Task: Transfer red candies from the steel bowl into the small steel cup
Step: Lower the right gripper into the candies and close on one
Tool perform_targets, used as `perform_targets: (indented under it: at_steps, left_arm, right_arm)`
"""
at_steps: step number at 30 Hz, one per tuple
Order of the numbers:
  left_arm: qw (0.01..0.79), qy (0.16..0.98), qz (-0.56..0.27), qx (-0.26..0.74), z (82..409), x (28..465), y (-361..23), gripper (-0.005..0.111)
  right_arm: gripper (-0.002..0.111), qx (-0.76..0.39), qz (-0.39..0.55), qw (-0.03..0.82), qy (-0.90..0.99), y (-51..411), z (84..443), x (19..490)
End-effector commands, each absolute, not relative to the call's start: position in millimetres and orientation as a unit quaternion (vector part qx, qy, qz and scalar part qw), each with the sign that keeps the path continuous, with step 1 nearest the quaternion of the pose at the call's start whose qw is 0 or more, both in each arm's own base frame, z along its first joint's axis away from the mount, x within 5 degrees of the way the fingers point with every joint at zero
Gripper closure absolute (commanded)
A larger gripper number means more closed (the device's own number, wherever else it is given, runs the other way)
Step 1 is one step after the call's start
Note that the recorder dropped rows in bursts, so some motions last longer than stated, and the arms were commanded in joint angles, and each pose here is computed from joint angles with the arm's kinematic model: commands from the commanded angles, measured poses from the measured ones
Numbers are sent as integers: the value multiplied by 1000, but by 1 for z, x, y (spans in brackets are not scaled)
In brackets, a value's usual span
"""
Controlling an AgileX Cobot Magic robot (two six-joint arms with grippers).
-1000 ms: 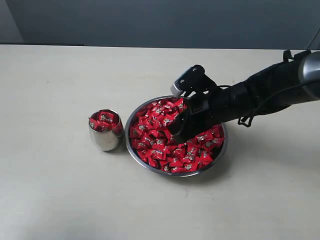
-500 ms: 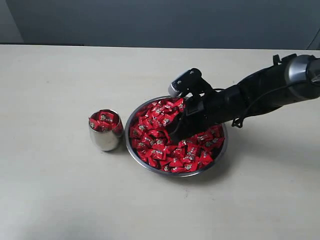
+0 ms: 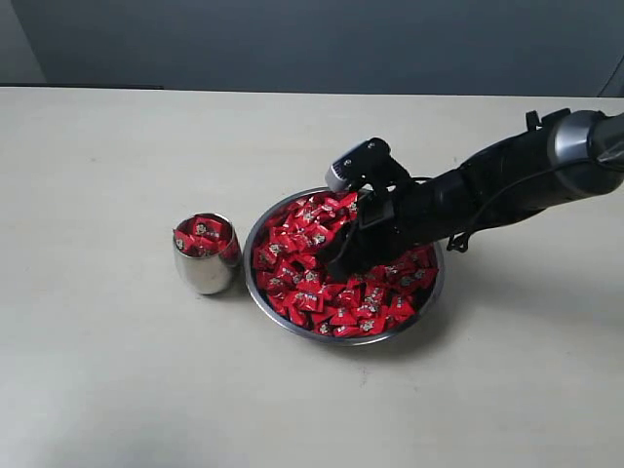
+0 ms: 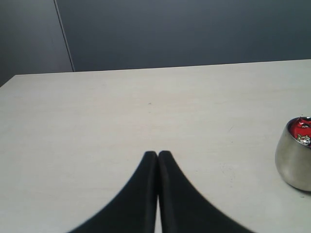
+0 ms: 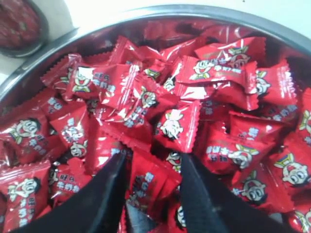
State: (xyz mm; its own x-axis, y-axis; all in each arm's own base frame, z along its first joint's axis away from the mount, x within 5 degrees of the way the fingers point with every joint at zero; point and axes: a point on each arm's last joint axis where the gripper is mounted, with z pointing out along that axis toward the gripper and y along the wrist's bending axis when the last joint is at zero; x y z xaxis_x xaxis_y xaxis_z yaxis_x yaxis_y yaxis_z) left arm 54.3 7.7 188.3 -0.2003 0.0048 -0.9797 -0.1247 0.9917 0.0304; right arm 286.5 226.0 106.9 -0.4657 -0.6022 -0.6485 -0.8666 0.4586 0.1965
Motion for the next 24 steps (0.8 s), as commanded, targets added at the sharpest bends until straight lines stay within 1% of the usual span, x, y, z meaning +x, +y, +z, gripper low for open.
perform_targets:
  at_steps: [1, 5, 7, 9, 12, 13, 20, 24]
  left_arm:
    - [632, 772, 50, -40, 187, 54, 8, 106]
    - [632, 772, 50, -40, 187, 54, 8, 106]
    - [632, 772, 50, -40, 187, 54, 8, 106]
    - [632, 772, 50, -40, 187, 54, 8, 106]
    - [632, 772, 50, -40, 187, 54, 8, 106]
    - [632, 772, 50, -40, 187, 54, 8, 106]
    - [632, 772, 50, -40, 187, 54, 8, 106]
    - [632, 772, 50, -40, 187, 54, 8, 106]
  right_arm:
    - [72, -446, 266, 256, 815, 226, 109, 288]
    - [72, -443, 263, 257, 818, 226, 108, 288]
    - [75, -437, 260, 260, 821, 226, 108, 289]
    - [85, -436, 257, 261, 822, 225, 108, 290]
    - [105, -436, 257, 261, 822, 225, 108, 290]
    - [109, -435, 257, 260, 823, 225, 108, 290]
    - [109, -434, 258, 261, 823, 225, 109, 290]
    - [109, -431, 256, 279, 819, 225, 125, 290]
